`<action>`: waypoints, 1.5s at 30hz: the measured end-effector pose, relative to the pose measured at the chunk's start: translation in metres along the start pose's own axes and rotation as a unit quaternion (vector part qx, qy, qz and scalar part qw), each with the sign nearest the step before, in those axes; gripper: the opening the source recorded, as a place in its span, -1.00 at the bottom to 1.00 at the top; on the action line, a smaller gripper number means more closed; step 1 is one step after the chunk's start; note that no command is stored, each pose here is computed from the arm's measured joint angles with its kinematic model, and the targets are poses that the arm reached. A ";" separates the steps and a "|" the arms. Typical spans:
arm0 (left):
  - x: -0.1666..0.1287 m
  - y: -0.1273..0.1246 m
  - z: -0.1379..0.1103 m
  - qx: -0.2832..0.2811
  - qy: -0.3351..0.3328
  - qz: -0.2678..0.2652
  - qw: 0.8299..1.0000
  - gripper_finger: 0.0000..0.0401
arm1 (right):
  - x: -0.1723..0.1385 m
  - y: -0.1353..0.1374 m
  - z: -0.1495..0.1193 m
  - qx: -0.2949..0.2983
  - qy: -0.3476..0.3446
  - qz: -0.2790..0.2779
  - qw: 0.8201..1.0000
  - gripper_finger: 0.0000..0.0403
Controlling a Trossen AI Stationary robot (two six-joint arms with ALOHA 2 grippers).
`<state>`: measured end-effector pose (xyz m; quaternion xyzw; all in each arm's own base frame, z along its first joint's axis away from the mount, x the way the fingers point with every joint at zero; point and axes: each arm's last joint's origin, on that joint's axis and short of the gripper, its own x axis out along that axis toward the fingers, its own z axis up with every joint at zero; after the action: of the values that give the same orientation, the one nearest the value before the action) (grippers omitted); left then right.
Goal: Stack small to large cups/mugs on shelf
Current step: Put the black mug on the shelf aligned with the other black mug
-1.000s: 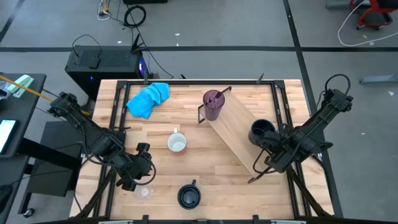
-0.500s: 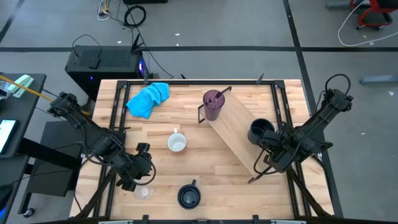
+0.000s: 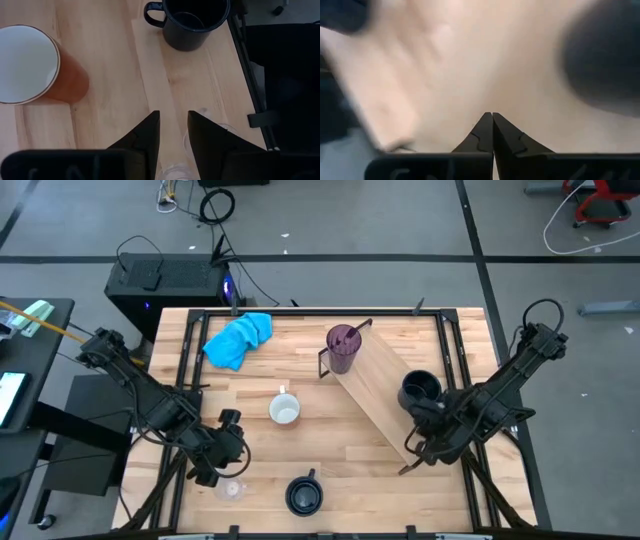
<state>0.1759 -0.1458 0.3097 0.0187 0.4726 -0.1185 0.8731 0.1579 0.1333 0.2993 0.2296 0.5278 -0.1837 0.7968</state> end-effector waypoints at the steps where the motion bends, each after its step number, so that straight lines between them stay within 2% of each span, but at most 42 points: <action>1: 0.000 0.000 -0.001 0.006 0.004 0.002 1.000 -0.47 | 0.000 0.004 0.001 0.006 -0.009 0.017 1.000 -0.98; 5: 0.000 0.003 -0.005 0.027 0.028 0.013 0.999 -0.47 | 0.011 0.021 0.011 0.020 -0.027 0.057 0.998 -0.98; 12: -0.001 0.002 -0.007 0.039 0.036 0.011 0.999 -0.47 | 0.029 0.050 0.028 -0.054 -0.041 0.087 0.994 -0.98; 15: -0.001 -0.001 -0.008 0.045 0.037 0.007 0.998 -0.47 | 0.029 0.052 0.032 -0.090 -0.038 0.069 0.993 -0.98; 21: -0.002 -0.005 -0.010 0.044 0.037 0.002 0.998 -0.47 | 0.023 0.049 0.033 -0.053 -0.039 0.079 0.995 -0.98; 26: -0.003 -0.008 -0.012 0.055 0.037 -0.004 0.998 -0.47 | 0.011 0.052 0.028 -0.061 -0.035 0.103 0.992 -0.98; 31: -0.003 -0.010 -0.009 0.052 0.020 -0.012 0.998 -0.47 | -0.008 0.062 0.038 -0.068 -0.098 0.133 0.984 -0.98; 36: -0.003 -0.015 -0.008 0.081 0.008 -0.021 0.996 -0.47 | -0.013 0.083 0.047 -0.128 -0.177 0.199 0.955 -0.98; 38: -0.001 -0.018 -0.005 0.085 -0.010 -0.017 0.996 -0.47 | -0.016 0.087 0.049 -0.147 -0.214 0.201 0.945 -0.98; 40: 0.004 -0.021 -0.001 0.083 -0.026 -0.015 0.996 -0.47 | -0.019 0.089 0.052 -0.138 -0.252 0.193 0.938 -0.98; 45: 0.025 -0.031 0.006 0.103 -0.024 -0.018 0.994 -0.47 | -0.016 0.083 0.060 -0.121 -0.280 0.154 0.940 -0.95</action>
<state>0.1871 -0.1816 0.2946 0.0974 0.4366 -0.1825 0.8755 0.2420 0.1693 0.3492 0.1488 0.2597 -0.0507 0.9528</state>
